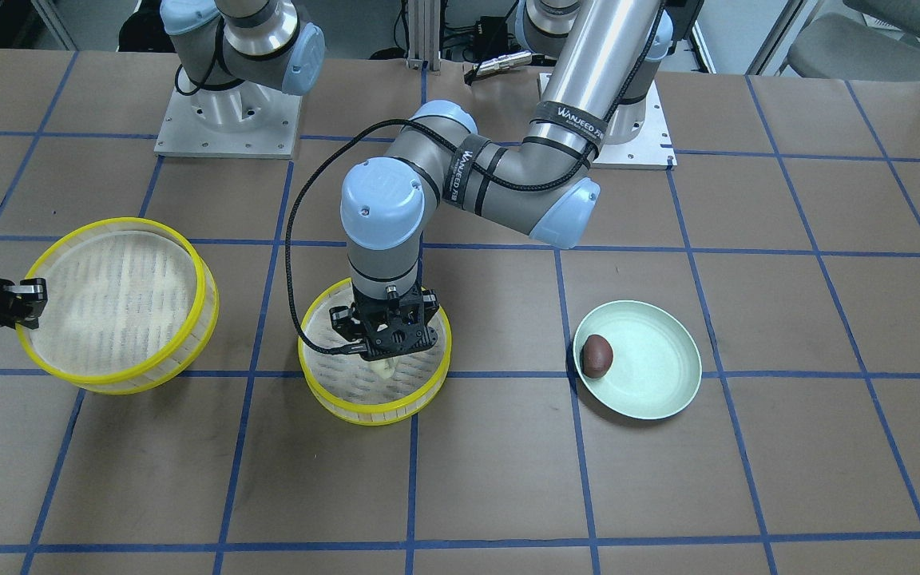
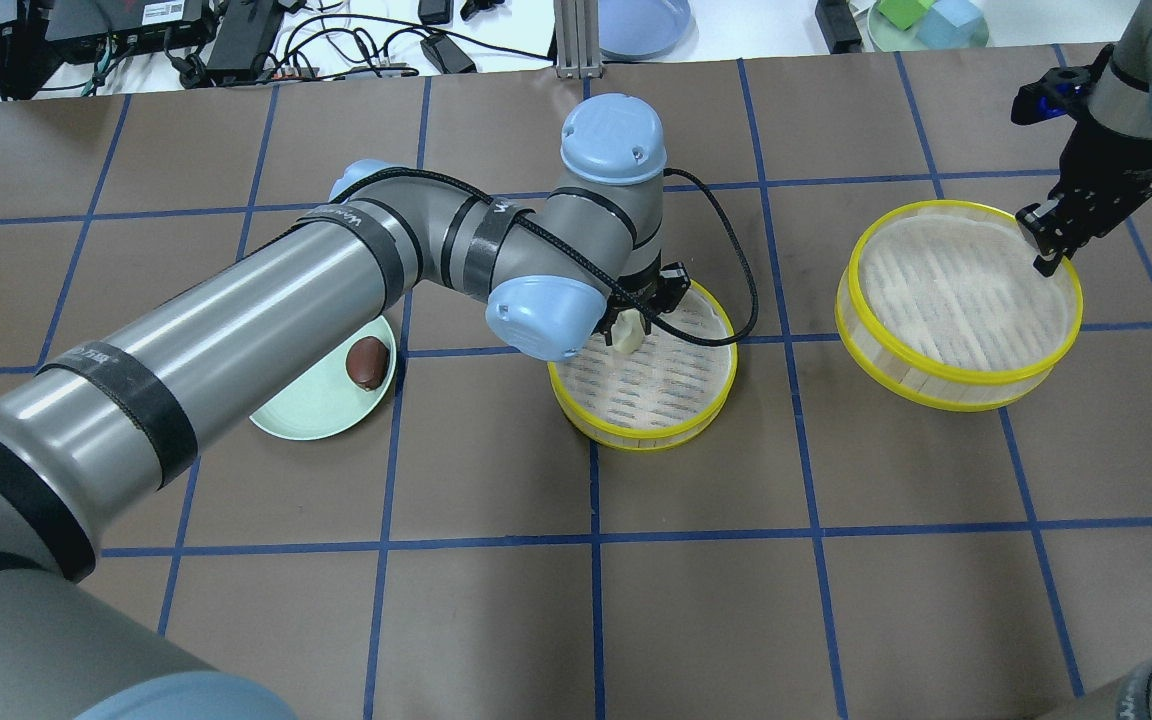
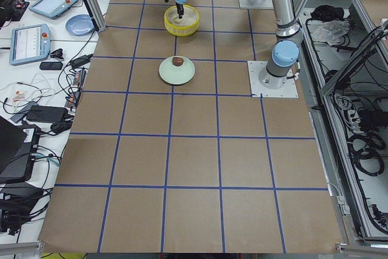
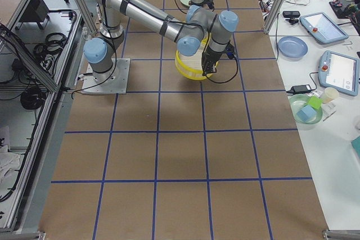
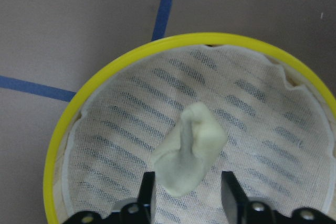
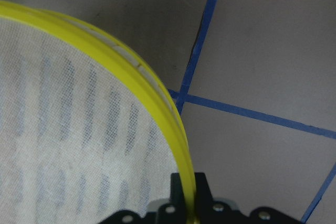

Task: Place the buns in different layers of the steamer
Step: 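Set top tier back onto bottom tier with right while left returns to plate, then grasp the brown bun on the plate with the left gripper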

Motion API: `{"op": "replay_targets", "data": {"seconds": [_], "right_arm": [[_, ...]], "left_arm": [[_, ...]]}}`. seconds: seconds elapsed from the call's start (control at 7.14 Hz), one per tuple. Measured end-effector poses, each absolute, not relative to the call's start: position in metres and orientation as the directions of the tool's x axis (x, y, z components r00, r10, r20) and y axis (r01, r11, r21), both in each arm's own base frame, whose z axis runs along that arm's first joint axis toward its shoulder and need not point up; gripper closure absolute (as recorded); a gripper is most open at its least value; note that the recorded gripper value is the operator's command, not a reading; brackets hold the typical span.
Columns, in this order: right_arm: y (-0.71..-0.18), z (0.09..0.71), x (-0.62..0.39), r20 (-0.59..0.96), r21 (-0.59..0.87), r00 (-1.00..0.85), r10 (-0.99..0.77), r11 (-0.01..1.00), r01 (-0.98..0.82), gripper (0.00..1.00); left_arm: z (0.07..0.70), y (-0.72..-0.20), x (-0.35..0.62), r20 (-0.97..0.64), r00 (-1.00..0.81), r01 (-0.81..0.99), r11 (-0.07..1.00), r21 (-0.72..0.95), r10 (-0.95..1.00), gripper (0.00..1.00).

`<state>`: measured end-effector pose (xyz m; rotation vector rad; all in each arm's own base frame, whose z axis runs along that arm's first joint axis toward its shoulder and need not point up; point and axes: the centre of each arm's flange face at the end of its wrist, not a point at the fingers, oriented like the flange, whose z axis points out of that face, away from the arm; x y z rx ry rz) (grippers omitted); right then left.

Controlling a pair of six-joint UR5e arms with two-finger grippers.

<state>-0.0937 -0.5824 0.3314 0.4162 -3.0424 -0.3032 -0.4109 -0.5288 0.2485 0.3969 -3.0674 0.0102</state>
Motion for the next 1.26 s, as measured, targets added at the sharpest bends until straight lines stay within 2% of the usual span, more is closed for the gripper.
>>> {"op": "replay_targets", "data": {"seconds": [0.42,0.7,0.98,1.26], "right_arm": [[-0.581,0.347,-0.050,0.041,0.172,-0.971,-0.235,0.959,-0.225,1.00],[-0.580,0.357,0.024,0.049,0.137,-0.987,-0.151,0.980,-0.143,1.00],[-0.574,0.352,0.124,0.048,0.112,-0.998,-0.043,0.993,-0.038,1.00],[-0.566,0.332,0.199,0.056,0.105,-0.998,-0.026,0.994,-0.020,1.00]], "left_arm": [[0.304,-0.533,-0.387,0.029,-0.987,-0.158,0.982,-0.106,-0.156,0.00],[0.352,-0.547,-0.319,-0.018,-0.995,-0.099,0.987,-0.126,-0.102,0.00],[0.353,-0.568,-0.225,-0.063,-0.997,-0.044,0.996,-0.079,-0.049,0.00],[0.319,-0.582,-0.120,-0.072,-0.997,-0.027,1.000,0.011,-0.026,0.00]]}}
